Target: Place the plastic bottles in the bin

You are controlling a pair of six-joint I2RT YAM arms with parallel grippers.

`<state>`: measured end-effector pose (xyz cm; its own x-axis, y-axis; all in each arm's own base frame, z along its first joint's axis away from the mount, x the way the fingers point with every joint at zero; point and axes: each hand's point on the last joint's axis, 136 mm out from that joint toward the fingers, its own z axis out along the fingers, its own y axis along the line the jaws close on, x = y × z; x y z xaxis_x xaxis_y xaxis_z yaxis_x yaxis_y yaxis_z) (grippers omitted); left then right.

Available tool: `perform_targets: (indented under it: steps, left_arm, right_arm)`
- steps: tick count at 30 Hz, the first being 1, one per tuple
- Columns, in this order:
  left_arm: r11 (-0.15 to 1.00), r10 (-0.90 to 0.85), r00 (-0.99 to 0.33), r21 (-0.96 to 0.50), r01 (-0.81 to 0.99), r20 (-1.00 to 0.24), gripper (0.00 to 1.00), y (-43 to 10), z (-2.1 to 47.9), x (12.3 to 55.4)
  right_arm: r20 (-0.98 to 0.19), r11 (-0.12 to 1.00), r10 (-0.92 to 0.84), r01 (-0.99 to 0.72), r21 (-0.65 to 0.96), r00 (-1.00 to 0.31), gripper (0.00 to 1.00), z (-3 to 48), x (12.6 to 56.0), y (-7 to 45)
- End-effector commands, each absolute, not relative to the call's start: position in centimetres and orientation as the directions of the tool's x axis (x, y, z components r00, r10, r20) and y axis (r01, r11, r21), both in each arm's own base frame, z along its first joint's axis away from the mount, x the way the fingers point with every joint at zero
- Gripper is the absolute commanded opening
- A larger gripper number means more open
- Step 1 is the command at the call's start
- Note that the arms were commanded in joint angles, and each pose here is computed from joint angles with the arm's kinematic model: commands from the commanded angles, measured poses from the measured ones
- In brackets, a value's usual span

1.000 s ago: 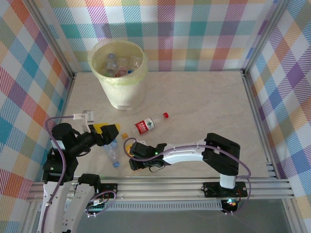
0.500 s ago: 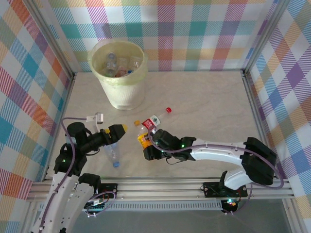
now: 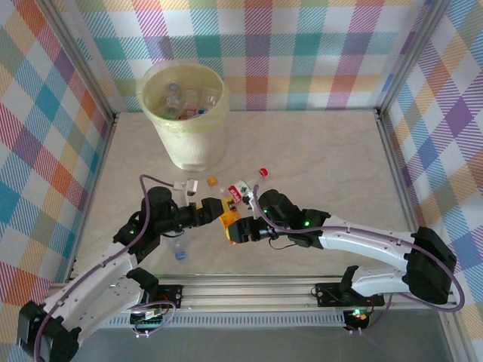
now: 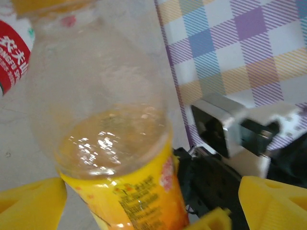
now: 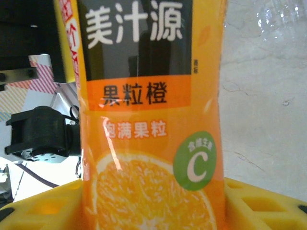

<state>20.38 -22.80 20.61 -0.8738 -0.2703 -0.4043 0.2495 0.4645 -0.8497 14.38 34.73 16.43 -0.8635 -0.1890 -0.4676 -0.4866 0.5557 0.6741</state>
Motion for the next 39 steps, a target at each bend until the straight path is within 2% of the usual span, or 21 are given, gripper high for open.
perform_targets:
  steps: [1,8,15,17,21,27,31,36,39]
  left_arm:
    - [0.428,-0.313,-0.833,-0.851,0.305,-0.456,0.90,-23.9,22.5,21.5]
    - [0.429,-0.344,-0.819,-0.852,0.299,-0.460,0.74,-24.1,22.8,22.0]
    - [0.422,-0.373,-0.805,-0.857,0.295,-0.461,0.64,-23.8,23.4,22.2]
    - [0.418,-0.376,-0.804,-0.859,0.296,-0.461,0.62,-23.8,23.5,22.2]
    - [0.433,-0.381,-0.794,-0.850,0.299,-0.474,0.59,-23.5,24.0,22.2]
    - [0.572,-0.367,-0.769,-0.779,0.257,-0.523,0.56,-21.7,24.5,22.7]
    - [0.625,-0.353,-0.721,-0.724,0.292,-0.596,0.56,-20.8,27.4,23.3]
    - [0.746,-0.272,-0.669,-0.591,0.307,-0.692,0.56,-19.4,31.1,25.0]
    - [0.840,-0.197,-0.619,-0.456,0.294,-0.760,0.56,-17.9,33.7,27.0]
  right_arm:
    - [-0.500,0.434,-0.221,-0.544,0.719,-0.837,0.58,18.5,13.0,35.7]
    - [-0.489,0.423,-0.221,-0.535,0.732,-0.844,0.58,18.1,12.7,35.6]
    - [-0.485,0.414,-0.228,-0.535,0.736,-0.844,0.59,17.9,12.6,35.9]
    - [-0.486,0.412,-0.227,-0.536,0.737,-0.844,0.61,17.9,12.6,36.0]
    - [-0.492,0.411,-0.223,-0.539,0.735,-0.842,0.72,18.1,12.7,35.9]
    - [-0.553,0.392,-0.220,-0.592,0.704,-0.804,0.89,19.4,12.6,35.1]
    - [-0.627,0.410,-0.191,-0.641,0.648,-0.756,0.97,21.2,13.0,33.8]
    - [-0.706,0.474,-0.150,-0.677,0.563,-0.692,1.00,23.1,14.0,31.6]
    - [-0.738,0.514,-0.122,-0.678,0.525,-0.664,1.00,23.8,14.5,30.3]
